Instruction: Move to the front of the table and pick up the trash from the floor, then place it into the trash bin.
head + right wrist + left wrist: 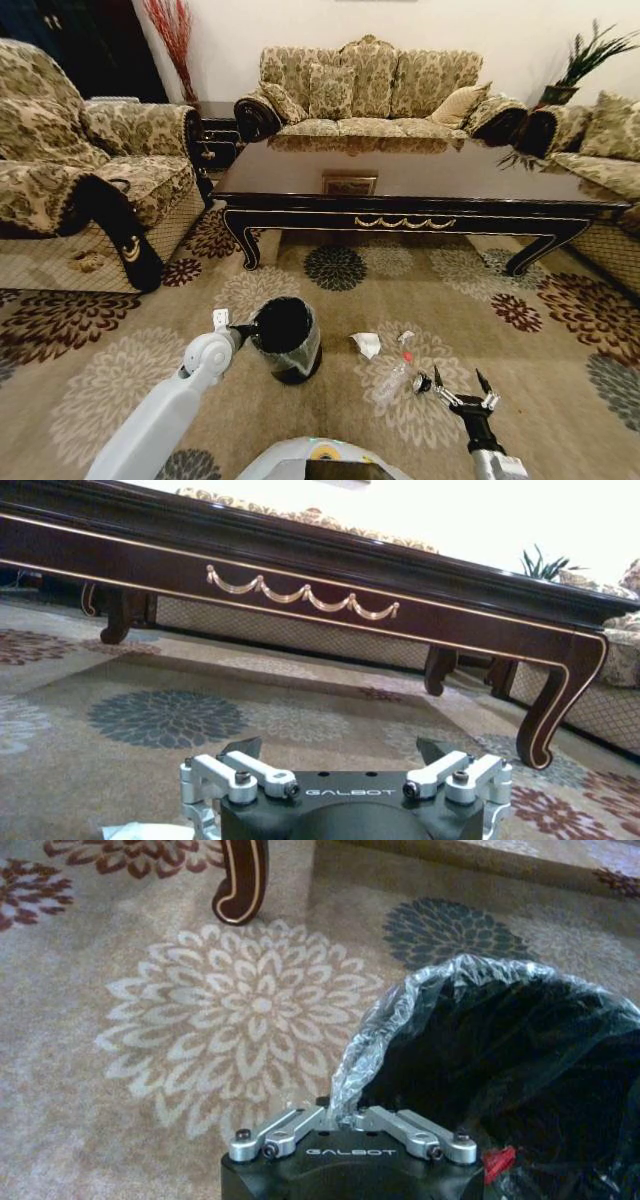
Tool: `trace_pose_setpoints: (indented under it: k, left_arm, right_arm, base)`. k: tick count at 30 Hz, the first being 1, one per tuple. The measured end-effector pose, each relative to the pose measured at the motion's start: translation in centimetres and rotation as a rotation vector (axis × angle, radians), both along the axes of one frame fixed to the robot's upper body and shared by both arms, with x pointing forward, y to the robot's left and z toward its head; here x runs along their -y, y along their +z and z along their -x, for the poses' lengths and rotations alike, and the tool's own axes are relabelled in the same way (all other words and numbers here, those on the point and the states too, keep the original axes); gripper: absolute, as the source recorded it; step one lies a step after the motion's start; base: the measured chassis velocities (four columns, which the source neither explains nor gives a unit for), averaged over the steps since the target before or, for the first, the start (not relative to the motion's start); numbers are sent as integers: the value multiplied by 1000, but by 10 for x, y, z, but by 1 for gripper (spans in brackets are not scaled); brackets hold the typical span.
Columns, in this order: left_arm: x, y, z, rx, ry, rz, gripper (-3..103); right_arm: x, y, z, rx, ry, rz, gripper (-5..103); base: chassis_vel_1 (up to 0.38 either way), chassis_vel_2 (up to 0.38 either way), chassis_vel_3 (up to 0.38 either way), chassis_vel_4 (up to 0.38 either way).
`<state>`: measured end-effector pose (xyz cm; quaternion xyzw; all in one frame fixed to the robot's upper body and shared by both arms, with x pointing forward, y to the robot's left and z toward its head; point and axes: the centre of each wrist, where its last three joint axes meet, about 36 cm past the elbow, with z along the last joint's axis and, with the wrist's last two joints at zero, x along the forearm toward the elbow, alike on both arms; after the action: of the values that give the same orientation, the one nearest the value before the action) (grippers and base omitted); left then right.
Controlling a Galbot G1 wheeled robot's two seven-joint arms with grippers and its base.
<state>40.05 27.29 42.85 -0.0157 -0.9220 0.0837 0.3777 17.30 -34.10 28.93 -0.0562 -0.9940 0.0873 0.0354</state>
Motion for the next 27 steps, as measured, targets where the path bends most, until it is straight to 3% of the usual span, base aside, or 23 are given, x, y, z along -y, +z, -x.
trace_pose_setpoints:
  k: [27]
  left_arm:
    - [0, 0, 0, 2, 0, 0, 3]
  right_arm:
    - [0, 0, 0, 0, 0, 1, 100]
  base:
    - [0, 0, 0, 0]
